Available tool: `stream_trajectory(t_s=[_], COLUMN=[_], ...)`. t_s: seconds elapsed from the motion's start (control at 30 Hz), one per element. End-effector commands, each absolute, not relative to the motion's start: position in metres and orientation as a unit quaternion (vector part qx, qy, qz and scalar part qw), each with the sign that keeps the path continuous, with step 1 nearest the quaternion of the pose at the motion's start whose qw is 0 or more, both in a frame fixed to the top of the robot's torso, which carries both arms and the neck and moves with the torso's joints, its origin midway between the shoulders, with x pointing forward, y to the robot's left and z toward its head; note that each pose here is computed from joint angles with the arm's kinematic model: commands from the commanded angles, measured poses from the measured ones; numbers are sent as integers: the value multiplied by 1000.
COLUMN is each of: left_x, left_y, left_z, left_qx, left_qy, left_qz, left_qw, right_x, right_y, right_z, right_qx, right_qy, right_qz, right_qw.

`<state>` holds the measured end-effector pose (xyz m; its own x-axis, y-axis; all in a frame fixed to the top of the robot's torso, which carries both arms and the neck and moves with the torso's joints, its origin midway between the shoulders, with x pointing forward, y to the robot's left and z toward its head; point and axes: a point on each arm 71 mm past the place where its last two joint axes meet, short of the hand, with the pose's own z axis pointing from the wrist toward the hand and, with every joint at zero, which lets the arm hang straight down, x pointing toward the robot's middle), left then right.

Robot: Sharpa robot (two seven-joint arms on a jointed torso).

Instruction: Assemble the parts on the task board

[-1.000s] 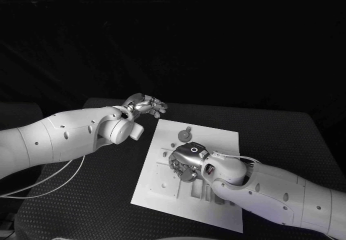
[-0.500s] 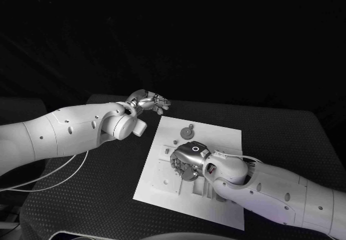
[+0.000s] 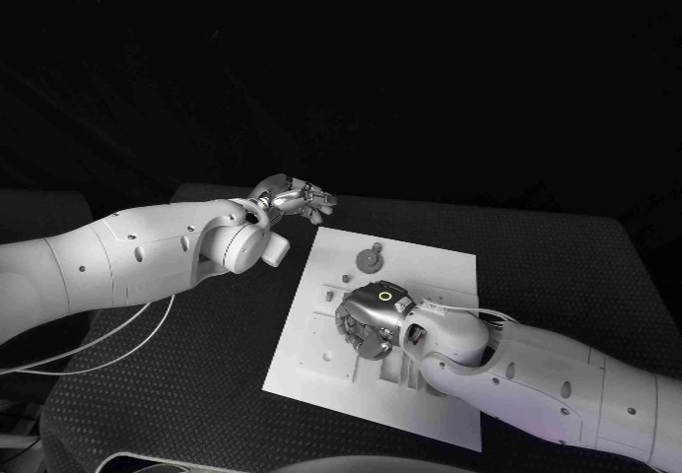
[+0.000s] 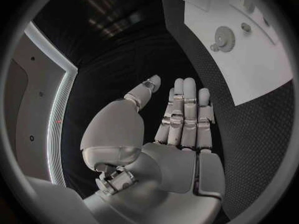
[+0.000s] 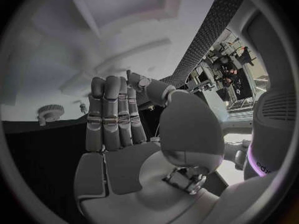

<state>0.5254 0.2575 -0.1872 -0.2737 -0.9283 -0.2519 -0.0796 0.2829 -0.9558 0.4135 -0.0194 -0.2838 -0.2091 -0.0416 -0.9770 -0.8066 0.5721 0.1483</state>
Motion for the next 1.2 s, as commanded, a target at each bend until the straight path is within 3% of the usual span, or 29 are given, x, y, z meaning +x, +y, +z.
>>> stream_trajectory(t_s=[0.03,1.2], left_x=[525,526], left_y=[256,256], left_z=[-186,-186], left_qx=[-383,-383], left_qy=[653,652], left_qz=[-465,-465], left_qw=[459,460], right_x=[411,410], right_y=[-18,-19], right_z=[-285,-294], right_qx=[-311,-322], right_qy=[697,705], right_qz=[352,341], right_qw=[543,532])
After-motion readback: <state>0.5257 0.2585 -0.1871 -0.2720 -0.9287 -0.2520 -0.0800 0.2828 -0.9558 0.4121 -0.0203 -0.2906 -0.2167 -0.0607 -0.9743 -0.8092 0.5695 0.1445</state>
